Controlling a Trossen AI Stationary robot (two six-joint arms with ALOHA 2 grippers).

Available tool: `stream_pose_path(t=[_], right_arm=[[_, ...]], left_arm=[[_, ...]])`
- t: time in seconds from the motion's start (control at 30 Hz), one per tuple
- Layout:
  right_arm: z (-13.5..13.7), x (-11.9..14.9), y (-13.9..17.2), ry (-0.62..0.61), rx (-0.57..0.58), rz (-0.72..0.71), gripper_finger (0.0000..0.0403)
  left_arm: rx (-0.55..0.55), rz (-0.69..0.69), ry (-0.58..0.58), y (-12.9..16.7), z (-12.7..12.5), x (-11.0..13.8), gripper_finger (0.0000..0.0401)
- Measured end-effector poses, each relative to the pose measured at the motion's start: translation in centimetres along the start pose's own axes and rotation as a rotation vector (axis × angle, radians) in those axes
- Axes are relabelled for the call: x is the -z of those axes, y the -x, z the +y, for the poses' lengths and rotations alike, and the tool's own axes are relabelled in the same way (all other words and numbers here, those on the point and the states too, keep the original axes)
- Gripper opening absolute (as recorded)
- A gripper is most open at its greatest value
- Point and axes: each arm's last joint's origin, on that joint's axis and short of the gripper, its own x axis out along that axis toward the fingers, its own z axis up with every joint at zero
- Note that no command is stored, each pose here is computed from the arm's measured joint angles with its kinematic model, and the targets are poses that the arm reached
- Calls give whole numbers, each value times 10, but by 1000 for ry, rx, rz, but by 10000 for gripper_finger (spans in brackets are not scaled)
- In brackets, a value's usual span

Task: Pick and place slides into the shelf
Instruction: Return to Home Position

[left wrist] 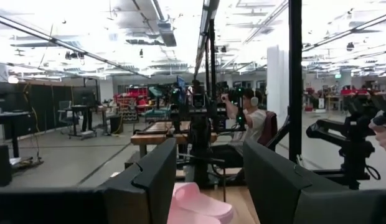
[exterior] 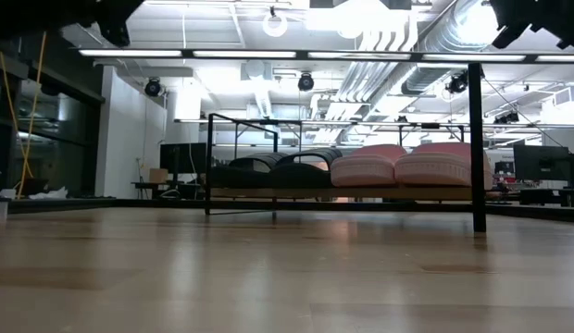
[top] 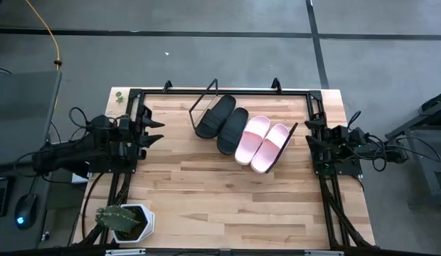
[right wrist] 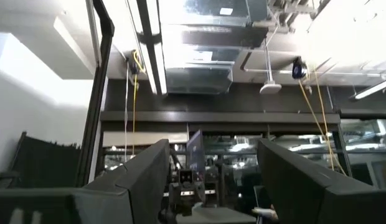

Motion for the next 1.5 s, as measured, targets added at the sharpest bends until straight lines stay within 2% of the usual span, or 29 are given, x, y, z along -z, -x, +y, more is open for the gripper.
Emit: stream_pose_path(t=[0.13, 0.27, 0.77, 0.97, 1.17, 1.5], right_arm=[[0, 2, 0, -11, -1, 16, 233], [0, 3, 0, -10, -2, 29, 233], [0, 10, 1, 2, 21, 103, 233], [0, 14, 1, 5, 25, 135, 233], [-1, 15, 1, 7, 41, 153, 233], [0, 28, 4, 19, 32, 286, 233]], left_arm=[[-3, -32, 14, 3, 0, 19, 168], [0, -83, 31, 4, 0, 23, 168], [1, 17, 70, 4, 0, 34, 168], [-12, -34, 83, 10, 0, 60, 168], [-38, 14, 97, 10, 1, 65, 168], [-64, 95, 45, 10, 1, 73, 168]])
